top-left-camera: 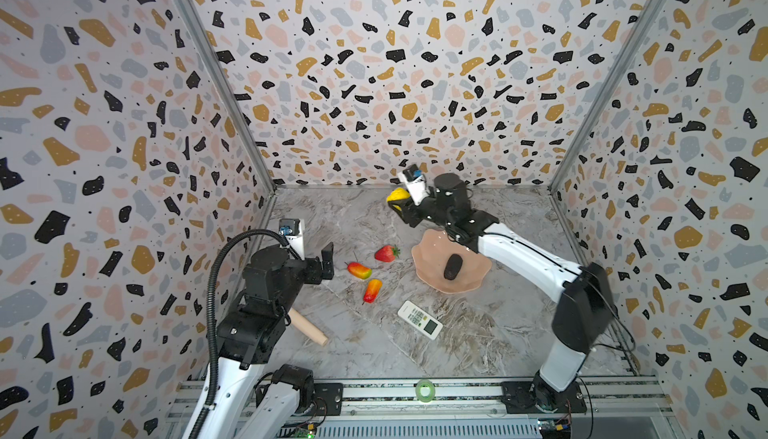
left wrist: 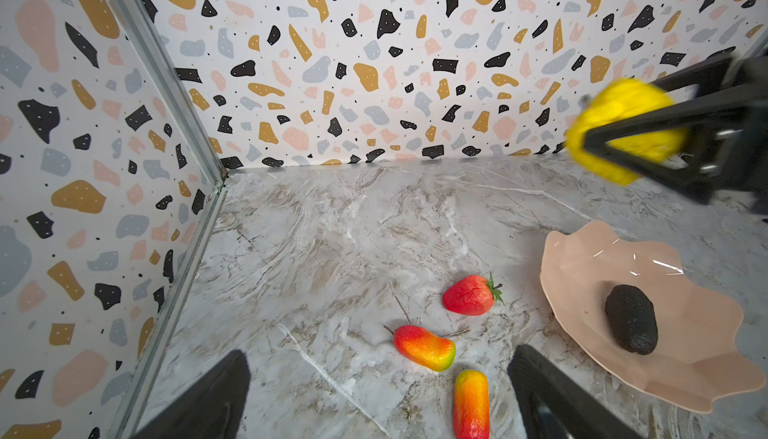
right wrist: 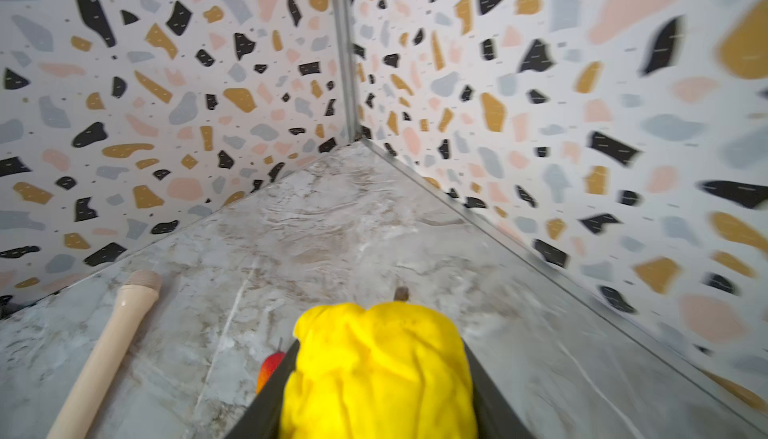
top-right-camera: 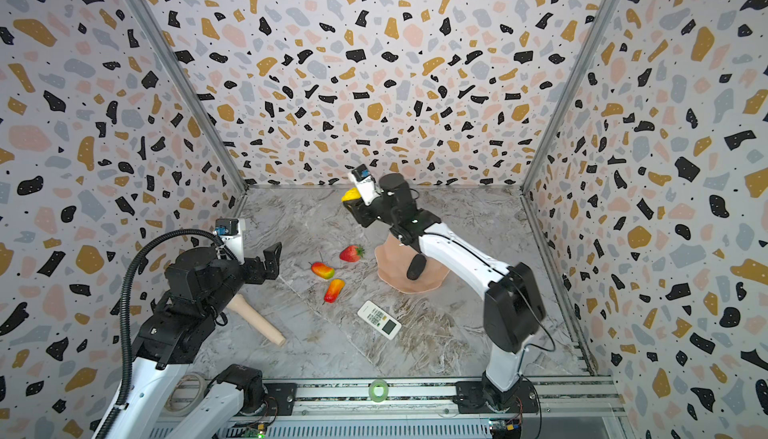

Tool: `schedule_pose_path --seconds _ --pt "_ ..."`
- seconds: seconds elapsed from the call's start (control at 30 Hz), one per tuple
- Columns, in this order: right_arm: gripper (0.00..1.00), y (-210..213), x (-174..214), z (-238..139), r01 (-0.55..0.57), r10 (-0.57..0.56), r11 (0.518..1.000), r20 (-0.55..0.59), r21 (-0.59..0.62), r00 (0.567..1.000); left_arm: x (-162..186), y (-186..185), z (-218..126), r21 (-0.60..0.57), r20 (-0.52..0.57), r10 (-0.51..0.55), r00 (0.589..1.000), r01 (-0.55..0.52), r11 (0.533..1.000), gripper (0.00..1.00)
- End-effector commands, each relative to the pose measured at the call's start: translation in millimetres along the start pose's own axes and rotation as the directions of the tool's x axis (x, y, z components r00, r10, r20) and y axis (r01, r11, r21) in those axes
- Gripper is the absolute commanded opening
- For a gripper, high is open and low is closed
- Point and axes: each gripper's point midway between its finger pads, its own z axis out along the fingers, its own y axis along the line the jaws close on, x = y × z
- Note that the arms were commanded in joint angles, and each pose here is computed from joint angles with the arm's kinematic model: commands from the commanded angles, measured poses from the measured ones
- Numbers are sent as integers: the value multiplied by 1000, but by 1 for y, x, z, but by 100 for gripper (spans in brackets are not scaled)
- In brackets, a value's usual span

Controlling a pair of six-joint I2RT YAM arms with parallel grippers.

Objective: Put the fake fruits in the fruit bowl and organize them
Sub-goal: 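Carry the lemon into the bowl and release it beside the avocado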

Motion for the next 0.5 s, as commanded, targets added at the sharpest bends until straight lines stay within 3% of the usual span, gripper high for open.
schedule_pose_path --seconds 0.0,0.17,0.47 --pt "42 -21 70 -16 -9 25 993 -133 119 991 -14 -9 7 43 47 17 999 -19 999 100" --pt "42 -31 144 -41 -48 92 983 -255 177 963 -13 -13 10 65 31 14 999 -16 998 100" --pt "42 -38 207 -22 -66 133 977 -337 204 932 -15 -10 -3 57 46 -19 999 16 998 100"
